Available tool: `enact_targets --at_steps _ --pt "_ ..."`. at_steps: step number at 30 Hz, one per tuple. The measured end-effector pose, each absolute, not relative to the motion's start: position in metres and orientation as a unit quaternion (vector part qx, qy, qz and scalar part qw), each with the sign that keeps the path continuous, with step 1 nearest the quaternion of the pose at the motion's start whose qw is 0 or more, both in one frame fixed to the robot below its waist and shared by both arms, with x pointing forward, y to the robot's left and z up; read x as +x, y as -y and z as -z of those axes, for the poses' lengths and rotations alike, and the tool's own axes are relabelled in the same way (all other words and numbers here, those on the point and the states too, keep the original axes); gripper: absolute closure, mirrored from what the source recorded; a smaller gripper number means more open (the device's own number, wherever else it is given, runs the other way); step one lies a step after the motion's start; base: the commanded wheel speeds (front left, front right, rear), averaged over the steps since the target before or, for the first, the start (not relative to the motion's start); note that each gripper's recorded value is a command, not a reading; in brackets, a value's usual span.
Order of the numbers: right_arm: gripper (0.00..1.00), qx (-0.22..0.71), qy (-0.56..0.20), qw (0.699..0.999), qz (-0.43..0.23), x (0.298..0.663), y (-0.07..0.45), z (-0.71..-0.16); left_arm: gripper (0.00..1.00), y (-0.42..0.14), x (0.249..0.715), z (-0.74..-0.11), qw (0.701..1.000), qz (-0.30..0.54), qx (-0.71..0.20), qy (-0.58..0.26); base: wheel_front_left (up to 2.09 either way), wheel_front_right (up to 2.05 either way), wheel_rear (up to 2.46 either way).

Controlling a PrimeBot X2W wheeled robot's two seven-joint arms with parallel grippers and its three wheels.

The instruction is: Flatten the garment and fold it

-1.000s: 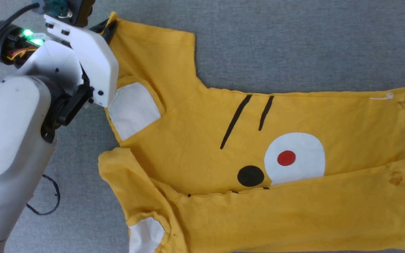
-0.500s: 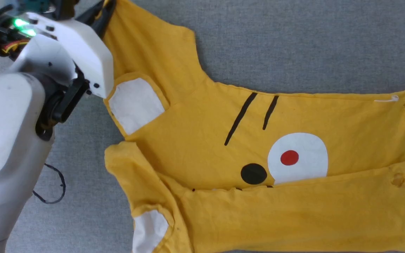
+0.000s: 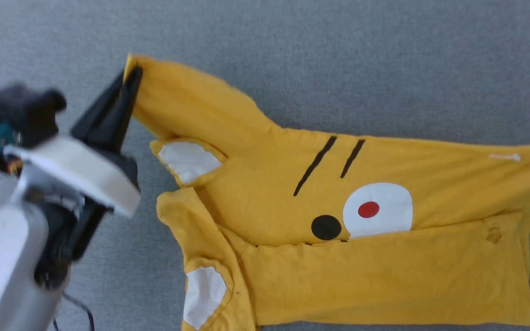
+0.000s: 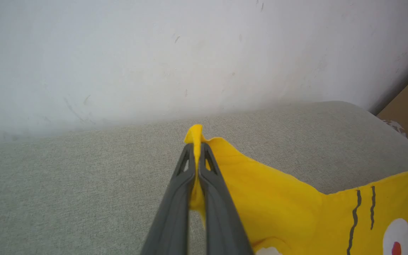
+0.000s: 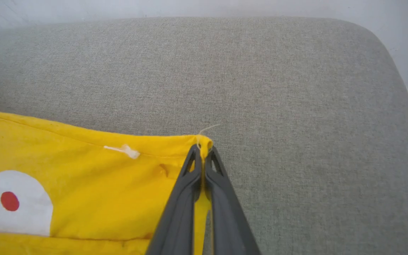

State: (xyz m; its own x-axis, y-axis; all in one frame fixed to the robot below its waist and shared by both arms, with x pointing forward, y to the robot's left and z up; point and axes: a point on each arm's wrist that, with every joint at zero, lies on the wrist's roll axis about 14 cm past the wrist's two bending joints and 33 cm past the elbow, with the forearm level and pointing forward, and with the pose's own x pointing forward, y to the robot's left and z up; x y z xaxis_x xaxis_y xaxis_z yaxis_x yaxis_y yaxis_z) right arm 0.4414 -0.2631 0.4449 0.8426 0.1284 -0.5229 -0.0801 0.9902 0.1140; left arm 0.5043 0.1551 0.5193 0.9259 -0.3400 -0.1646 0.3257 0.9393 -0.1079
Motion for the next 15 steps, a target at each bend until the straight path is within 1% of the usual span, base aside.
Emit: enact_targets --at_steps 7,15 --pt "1.00 0.073 -0.267 0.960 -0.040 0.405 0.263 -0.450 1.00 -0.173 0.448 -0.527 0.983 0.138 -0.086 -0.085 0.00 0.00 0.00" --pt "1.00 0.108 -0.272 0.956 -0.019 0.366 0.266 -0.446 1.00 -0.183 0.386 -0.508 0.976 0.105 -0.148 -0.120 0.00 0.00 0.00"
